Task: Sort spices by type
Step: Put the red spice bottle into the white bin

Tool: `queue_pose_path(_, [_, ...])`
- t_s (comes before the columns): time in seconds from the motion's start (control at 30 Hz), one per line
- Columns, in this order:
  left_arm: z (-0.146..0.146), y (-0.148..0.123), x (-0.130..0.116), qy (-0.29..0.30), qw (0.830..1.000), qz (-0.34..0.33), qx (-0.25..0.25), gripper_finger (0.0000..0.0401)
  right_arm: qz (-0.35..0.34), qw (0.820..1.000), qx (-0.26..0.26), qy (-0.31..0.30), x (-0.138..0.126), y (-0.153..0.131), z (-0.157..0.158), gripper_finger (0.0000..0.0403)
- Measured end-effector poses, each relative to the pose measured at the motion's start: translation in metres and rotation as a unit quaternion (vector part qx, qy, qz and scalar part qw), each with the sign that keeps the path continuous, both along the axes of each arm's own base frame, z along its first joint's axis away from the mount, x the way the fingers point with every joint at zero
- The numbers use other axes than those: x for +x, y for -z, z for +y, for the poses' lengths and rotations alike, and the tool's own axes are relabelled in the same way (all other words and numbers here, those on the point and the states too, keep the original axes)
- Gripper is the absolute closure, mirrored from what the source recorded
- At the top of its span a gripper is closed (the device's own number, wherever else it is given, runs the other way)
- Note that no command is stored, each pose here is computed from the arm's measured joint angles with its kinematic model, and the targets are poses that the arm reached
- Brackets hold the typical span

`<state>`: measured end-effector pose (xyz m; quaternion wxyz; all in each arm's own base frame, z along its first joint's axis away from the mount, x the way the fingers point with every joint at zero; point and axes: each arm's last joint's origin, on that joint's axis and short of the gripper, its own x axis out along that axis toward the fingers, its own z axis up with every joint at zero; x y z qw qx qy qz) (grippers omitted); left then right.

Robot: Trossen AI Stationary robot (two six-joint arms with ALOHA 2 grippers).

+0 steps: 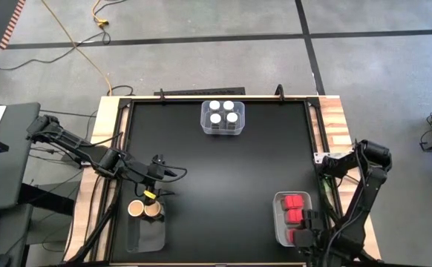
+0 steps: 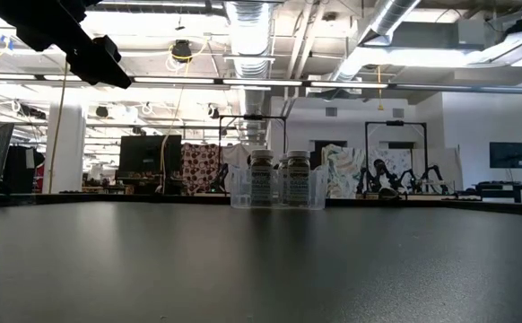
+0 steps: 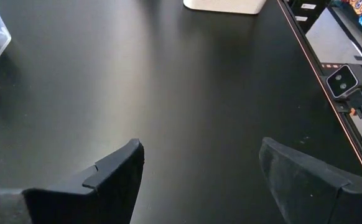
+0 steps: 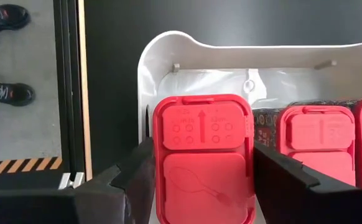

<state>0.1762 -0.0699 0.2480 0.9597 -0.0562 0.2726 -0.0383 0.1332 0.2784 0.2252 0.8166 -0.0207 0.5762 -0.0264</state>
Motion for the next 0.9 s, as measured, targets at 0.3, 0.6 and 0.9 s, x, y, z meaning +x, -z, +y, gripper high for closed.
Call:
queue_pose_path(0.3, [-0.0001,0.0001,0.0000,0.000,1.000,0.000,0.000,0.0095,0.008,1.000,-0.020,-0.008,0.0005,0.0003,-0.0039,0.0158])
queue_pose_path(0.6, [0.0001,0.0004,-0.0001,0.000,1.000,0.002,0.001,0.0095,0.008,1.000,-0.019,-0.009,0.0006,0.0003,-0.0037,0.0157])
queue_pose_path(0.9, [0.0000,0.0004,-0.0002,0.000,1.000,0.002,0.001,0.0095,0.010,1.000,-0.023,-0.008,0.0002,0.0003,-0.0045,0.0123])
